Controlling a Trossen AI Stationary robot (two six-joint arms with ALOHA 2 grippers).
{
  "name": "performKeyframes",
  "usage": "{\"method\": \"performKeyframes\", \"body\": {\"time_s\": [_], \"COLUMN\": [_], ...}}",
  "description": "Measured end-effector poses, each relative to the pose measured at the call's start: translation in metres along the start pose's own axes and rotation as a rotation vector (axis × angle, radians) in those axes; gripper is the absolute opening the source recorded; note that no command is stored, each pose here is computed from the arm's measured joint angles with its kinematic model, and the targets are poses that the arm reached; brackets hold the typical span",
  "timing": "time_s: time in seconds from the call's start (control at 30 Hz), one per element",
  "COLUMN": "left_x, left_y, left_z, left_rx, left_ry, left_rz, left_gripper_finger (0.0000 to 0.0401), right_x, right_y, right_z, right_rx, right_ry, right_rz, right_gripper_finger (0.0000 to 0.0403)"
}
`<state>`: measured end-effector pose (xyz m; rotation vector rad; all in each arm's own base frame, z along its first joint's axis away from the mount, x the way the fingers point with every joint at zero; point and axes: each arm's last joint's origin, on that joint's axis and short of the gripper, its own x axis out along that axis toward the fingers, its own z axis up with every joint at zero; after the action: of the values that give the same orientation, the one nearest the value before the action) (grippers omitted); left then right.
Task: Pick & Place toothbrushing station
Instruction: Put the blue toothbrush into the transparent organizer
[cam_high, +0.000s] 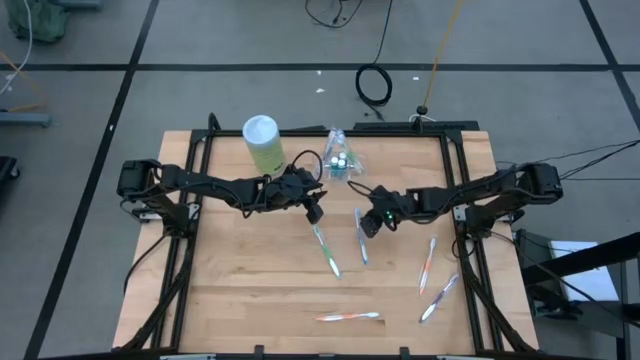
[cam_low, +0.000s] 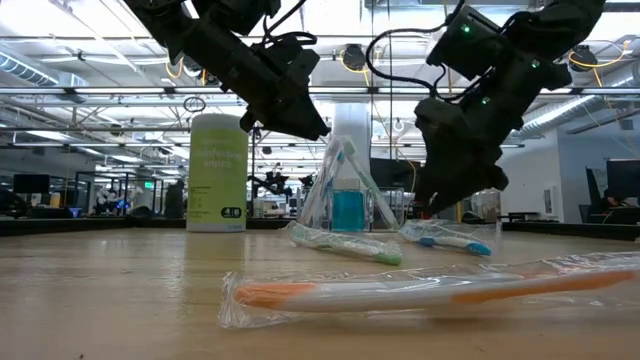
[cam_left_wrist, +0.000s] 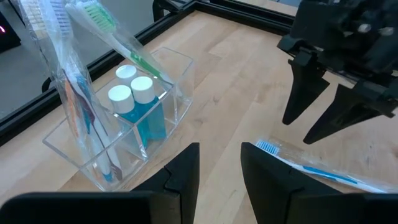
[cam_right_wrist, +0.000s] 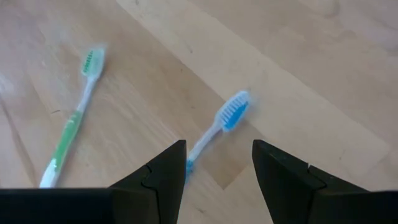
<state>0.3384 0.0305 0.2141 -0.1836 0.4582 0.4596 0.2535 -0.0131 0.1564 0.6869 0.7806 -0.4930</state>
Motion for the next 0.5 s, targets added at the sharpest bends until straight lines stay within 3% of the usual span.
{"method": "performKeyframes", "body": {"time_s": [0.33,0.5], "left_x": [0.0,0.0], "left_y": [0.0,0.0], "left_z": [0.0,0.0], "left_rx": [0.0,-0.001], "left_ry": [-0.001,-0.001], "left_rz": [0.0,-0.001], "left_gripper_finger": [0.0124,0.0124], "right_x": [0.007,0.018], "right_y": [-0.008,-0.013], "right_z": [-0.01,-0.016], "right_rx": [0.065,0.075], "right_ry": [-0.107,-0.067], "right_rz": [0.115,0.075], "right_gripper_finger": [0.0176,0.0176]}}
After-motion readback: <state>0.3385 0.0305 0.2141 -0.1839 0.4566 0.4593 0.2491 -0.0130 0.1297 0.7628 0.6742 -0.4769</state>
